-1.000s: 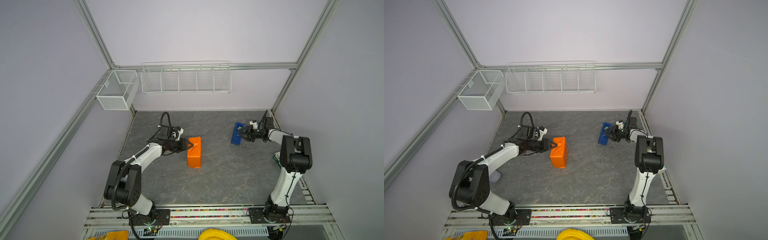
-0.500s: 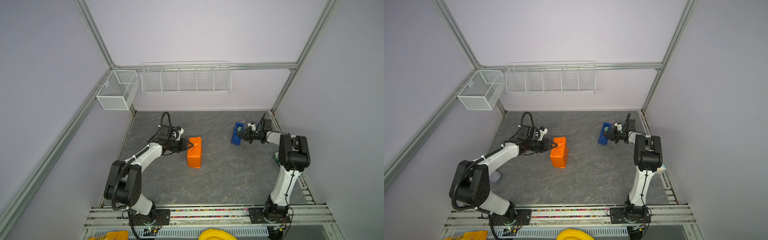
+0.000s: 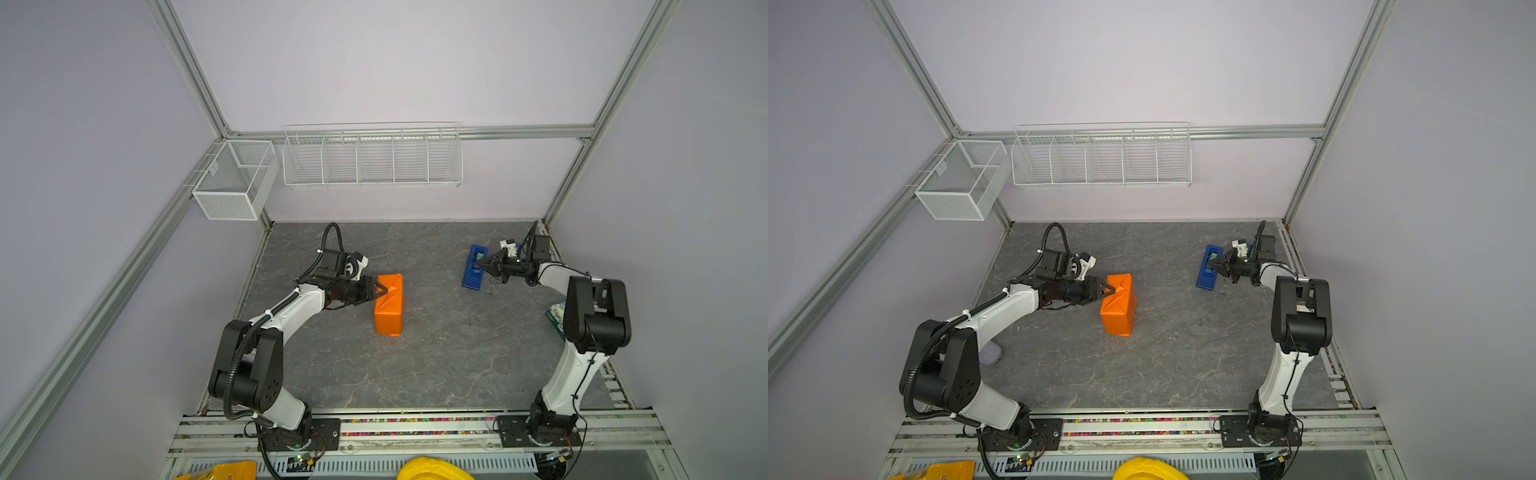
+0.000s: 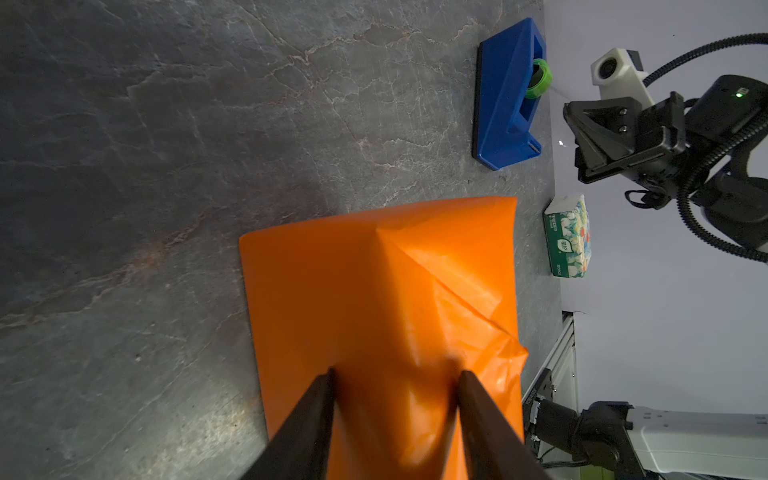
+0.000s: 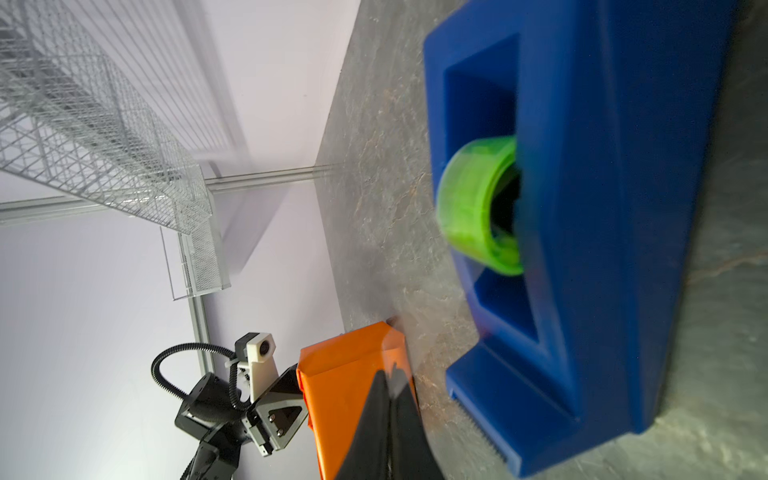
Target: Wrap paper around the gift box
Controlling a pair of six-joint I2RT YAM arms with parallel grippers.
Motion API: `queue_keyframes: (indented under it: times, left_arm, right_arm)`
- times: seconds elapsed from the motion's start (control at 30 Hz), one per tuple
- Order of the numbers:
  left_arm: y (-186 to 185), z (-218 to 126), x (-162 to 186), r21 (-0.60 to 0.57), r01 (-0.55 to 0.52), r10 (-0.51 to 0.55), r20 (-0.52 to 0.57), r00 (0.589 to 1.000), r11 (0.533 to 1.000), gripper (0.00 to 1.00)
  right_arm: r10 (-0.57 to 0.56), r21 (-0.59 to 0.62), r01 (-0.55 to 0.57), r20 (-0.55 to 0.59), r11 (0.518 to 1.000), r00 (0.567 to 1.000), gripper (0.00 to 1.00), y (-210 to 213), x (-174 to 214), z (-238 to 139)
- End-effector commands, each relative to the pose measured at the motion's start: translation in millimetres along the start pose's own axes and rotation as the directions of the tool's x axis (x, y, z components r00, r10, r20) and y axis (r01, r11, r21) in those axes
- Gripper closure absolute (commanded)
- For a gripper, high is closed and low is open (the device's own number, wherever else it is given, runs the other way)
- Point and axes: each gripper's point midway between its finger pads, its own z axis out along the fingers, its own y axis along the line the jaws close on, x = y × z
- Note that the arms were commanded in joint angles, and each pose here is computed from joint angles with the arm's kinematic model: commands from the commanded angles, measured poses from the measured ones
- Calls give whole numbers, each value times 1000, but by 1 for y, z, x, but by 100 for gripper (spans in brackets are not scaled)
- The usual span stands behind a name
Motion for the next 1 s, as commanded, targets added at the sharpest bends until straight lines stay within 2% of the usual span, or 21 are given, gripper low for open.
queue_keyframes:
  times: [0.0, 0.3, 0.43, 0.6, 0.73, 0.83, 0.97]
  left_arm:
    - [33, 12, 31, -129, 49, -63, -106, 992, 990, 52]
    - [33, 12, 31, -136, 34, -50, -122, 991, 990, 52]
    - [34, 13, 31, -141, 26, -44, -131, 990, 990, 52]
    - [34, 14, 33, -139, -6, -16, -158, 987, 990, 52]
    - [32, 16, 35, -141, -42, 15, -191, 981, 989, 52]
    - [28, 20, 36, -140, -68, 37, -214, 976, 988, 52]
    - [19, 31, 40, -131, -131, 94, -255, 962, 983, 51]
  right_arm:
    - [25, -4, -25, -56, 1000, 998, 93, 2, 30, -2]
    - [53, 44, -49, -100, 998, 994, 93, -15, 86, -3]
    - [76, 83, -66, -120, 994, 990, 93, -36, 89, 5]
    - [135, 191, -109, -125, 976, 983, 93, -87, 89, 18]
    - [181, 270, -153, -81, 951, 980, 93, -119, 87, 7]
    - [151, 255, -129, -69, 958, 986, 93, -111, 85, -1]
    - [32, 199, -19, -64, 980, 997, 93, -70, 86, -14]
